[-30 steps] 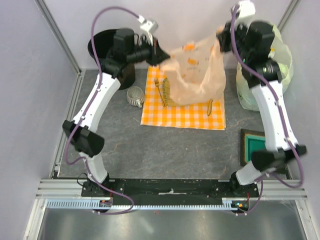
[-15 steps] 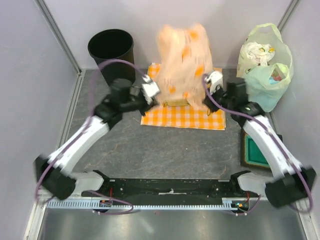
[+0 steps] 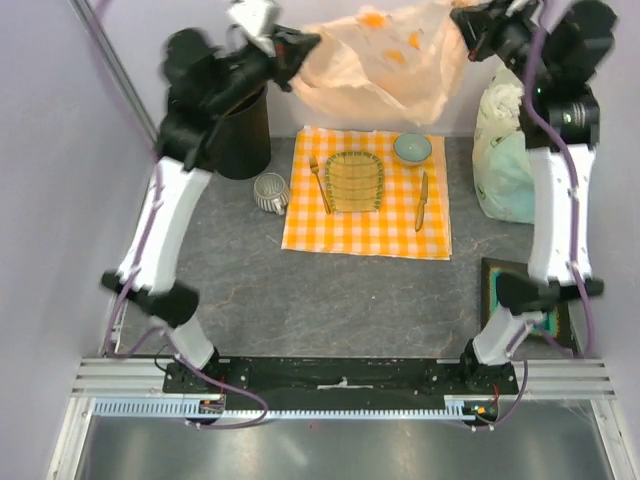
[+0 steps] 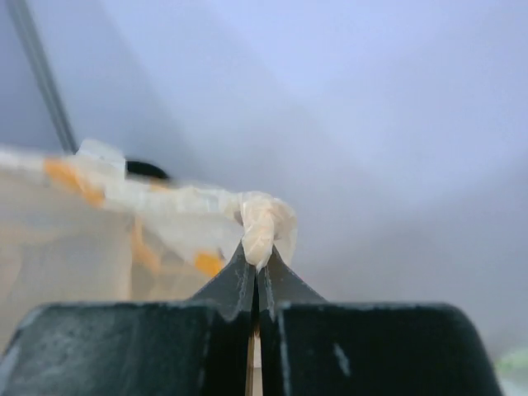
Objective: Put the trash bags into the trash bin
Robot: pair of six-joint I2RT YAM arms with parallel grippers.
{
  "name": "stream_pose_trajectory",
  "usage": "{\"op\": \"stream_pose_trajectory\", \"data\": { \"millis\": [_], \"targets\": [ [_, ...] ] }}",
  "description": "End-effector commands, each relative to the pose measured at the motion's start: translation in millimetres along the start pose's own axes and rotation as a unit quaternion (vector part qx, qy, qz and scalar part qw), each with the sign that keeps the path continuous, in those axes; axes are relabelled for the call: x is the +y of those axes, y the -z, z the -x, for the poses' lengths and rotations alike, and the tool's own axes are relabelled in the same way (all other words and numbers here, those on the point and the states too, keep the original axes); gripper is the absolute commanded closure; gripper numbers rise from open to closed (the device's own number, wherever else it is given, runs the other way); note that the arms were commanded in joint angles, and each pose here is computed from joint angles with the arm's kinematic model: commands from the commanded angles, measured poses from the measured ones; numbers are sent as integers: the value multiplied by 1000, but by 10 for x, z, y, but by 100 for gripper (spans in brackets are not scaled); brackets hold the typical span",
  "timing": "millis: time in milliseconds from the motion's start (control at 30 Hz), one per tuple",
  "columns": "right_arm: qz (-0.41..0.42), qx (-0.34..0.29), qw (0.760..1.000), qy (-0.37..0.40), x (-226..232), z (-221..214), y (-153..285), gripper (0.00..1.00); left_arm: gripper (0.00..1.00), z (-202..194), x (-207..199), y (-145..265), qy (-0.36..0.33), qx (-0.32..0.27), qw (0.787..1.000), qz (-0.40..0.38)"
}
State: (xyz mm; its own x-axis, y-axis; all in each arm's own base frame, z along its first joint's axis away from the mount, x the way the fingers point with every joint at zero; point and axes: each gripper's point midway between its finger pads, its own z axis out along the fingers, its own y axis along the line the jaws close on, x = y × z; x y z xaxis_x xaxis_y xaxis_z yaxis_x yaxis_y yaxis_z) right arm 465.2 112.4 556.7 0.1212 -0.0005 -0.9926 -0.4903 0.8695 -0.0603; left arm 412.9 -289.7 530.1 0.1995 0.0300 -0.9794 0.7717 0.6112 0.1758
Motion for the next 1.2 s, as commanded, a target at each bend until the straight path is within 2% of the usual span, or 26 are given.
{"op": "stream_pose_trajectory", "data": {
  "millis": [0,33,100,167,200,267,300,333,367,433,467,500,533,567,600,700,767,800,833,867,900,933,967,1000,1067,1167],
  "targets": [
    [123,-168,978,-7,876,804,798,100,98,1139,-343,709,-47,-207,977,0],
    [106,-185,977,33,1001,752,1135,100,98,1043,-591,882,-101,-203,974,-21],
    [57,100,993,5,883,-1302,789,100,98,-641,-798,588,-68,13,996,-56],
    [76,325,942,34,841,-2817,1115,100,98,-1972,-847,606,-3,192,980,-55],
    [97,416,904,27,895,-3539,1388,100,98,-2873,-1041,924,59,310,946,-70],
    [118,500,857,45,954,-4037,1854,100,98,-3654,-1360,1324,135,418,891,-110],
    [129,523,842,37,1024,-4168,2025,100,98,-3970,-1605,1721,169,487,845,-139],
    [133,515,846,37,1056,-4065,2073,100,98,-4030,-1714,1831,181,504,830,-158],
    [141,495,857,32,1095,-3855,2019,100,98,-3979,-1767,1885,190,507,824,-168],
    [112,436,893,28,982,-3349,1760,100,98,-3568,-1675,1663,178,459,852,-179],
    [100,346,933,24,899,-2586,1381,100,98,-3292,-1521,1458,163,420,877,-166],
    [75,315,946,2,690,-2308,1123,100,98,-2539,-1178,1003,124,327,927,-137],
    [58,260,964,-4,556,-1851,896,100,98,-1998,-821,690,132,248,956,-87],
    [38,113,992,34,442,-611,711,100,98,-1461,-591,497,129,182,973,-61],
    [21,77,997,-1,275,-348,477,100,98,-475,-309,270,97,69,992,-40],
    [17,-155,985,74,415,1333,769,100,98,1350,-163,478,22,-164,986,-15],
    [57,-261,960,89,721,1938,1150,100,98,2028,-161,817,-32,-276,961,16],
    [96,-249,961,76,927,1767,1299,100,98,1676,-104,632,-20,-246,969,18],
    [115,-258,958,43,1022,1633,1369,100,98,1939,-299,1030,-57,-283,957,20],
    [121,-274,952,54,1070,1447,1380,100,98,1673,-353,954,-59,-267,962,16],
    [135,-175,975,15,1174,582,1114,100,98,732,-392,642,-48,-170,984,3],
    [90,-92,992,-1,1059,31,923,100,98,279,-521,549,-76,-114,991,-9],
    [85,66,994,10,1027,-1088,842,100,98,-262,-580,463,-66,-46,997,-14],
    [86,139,986,11,1031,-1647,849,100,98,-1332,-758,500,-14,109,993,-46],
    [78,281,956,30,966,-2822,1160,100,98,-2405,-986,638,44,255,962,-85],
    [93,368,924,35,1041,-3406,1583,100,98,-3445,-1435,1286,108,414,892,-147]
  ]
}}
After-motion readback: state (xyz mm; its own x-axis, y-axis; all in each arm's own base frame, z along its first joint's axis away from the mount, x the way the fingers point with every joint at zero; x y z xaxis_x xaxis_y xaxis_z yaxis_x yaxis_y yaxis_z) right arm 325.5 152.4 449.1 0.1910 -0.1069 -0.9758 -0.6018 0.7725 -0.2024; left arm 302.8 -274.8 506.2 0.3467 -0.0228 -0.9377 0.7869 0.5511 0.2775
